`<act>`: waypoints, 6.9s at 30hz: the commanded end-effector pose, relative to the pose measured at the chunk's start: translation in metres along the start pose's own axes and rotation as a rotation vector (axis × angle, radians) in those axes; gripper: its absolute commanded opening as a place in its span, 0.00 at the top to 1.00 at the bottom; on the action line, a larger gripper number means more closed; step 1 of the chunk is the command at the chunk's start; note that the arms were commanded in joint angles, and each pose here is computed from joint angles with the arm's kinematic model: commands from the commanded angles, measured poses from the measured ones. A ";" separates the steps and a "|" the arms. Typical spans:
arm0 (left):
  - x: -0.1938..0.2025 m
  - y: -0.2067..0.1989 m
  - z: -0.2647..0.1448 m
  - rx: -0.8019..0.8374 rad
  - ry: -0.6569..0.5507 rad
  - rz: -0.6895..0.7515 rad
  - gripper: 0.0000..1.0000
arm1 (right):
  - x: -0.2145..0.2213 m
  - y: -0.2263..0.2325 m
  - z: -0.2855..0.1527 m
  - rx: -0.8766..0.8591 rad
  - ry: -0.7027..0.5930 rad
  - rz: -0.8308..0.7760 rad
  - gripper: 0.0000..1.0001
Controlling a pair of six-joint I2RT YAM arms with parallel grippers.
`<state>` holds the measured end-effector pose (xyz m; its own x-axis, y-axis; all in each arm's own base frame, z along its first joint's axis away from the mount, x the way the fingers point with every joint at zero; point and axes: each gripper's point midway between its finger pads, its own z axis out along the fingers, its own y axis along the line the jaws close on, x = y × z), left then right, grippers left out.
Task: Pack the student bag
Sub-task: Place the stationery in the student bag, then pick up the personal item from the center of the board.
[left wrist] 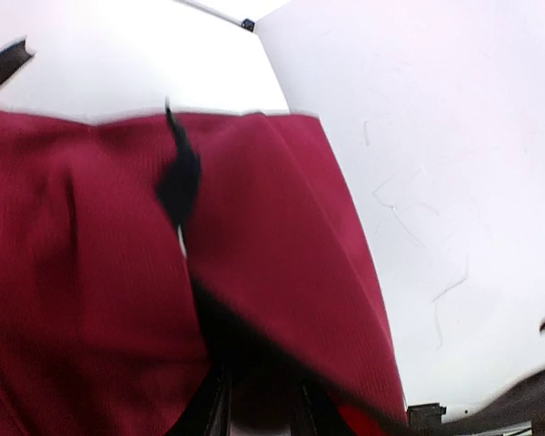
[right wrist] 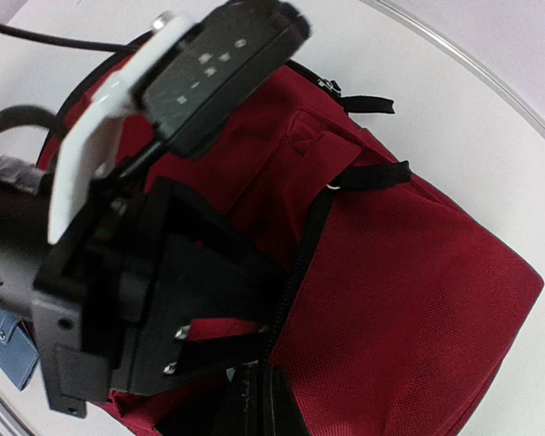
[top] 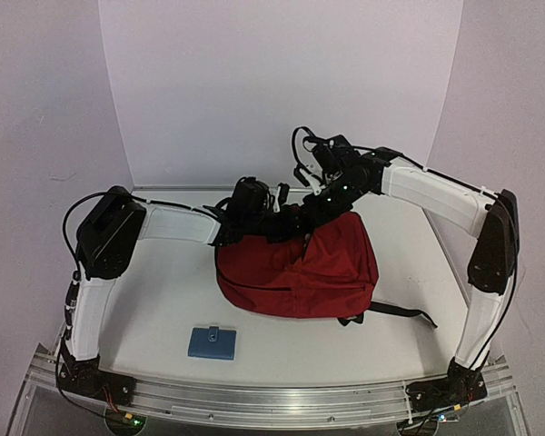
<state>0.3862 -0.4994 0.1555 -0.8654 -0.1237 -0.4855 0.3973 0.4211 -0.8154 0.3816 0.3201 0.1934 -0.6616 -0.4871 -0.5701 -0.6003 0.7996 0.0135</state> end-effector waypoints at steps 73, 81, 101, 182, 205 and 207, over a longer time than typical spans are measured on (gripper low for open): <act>0.090 0.027 -0.223 -0.475 0.058 -0.074 0.06 | -0.007 0.042 -0.060 -0.267 -0.104 -0.132 0.22; 0.160 0.067 -0.285 -0.593 0.054 -0.263 0.10 | 0.030 0.130 -0.060 -0.504 -0.068 -0.281 0.16; 0.228 0.122 -0.275 -0.725 0.177 -0.410 0.42 | 0.148 0.235 0.032 -0.725 0.223 -0.345 0.26; 0.010 -0.194 -0.288 0.162 -0.435 0.232 1.00 | -0.040 0.158 -0.183 -1.095 -0.282 -0.031 0.72; 0.022 -0.161 -0.271 0.172 -0.116 0.247 0.22 | -0.033 0.140 -0.175 -1.094 -0.258 0.037 1.00; 0.023 -0.166 -0.269 0.206 -0.107 0.257 0.23 | -0.031 0.139 -0.172 -1.090 -0.253 0.042 1.00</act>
<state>0.2347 -0.3137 0.3270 -0.7359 -0.1762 -0.6537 0.5454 0.4177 -0.7266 0.2482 0.3872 0.3332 -0.6977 -0.3102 -0.6457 -0.6939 0.0689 0.7167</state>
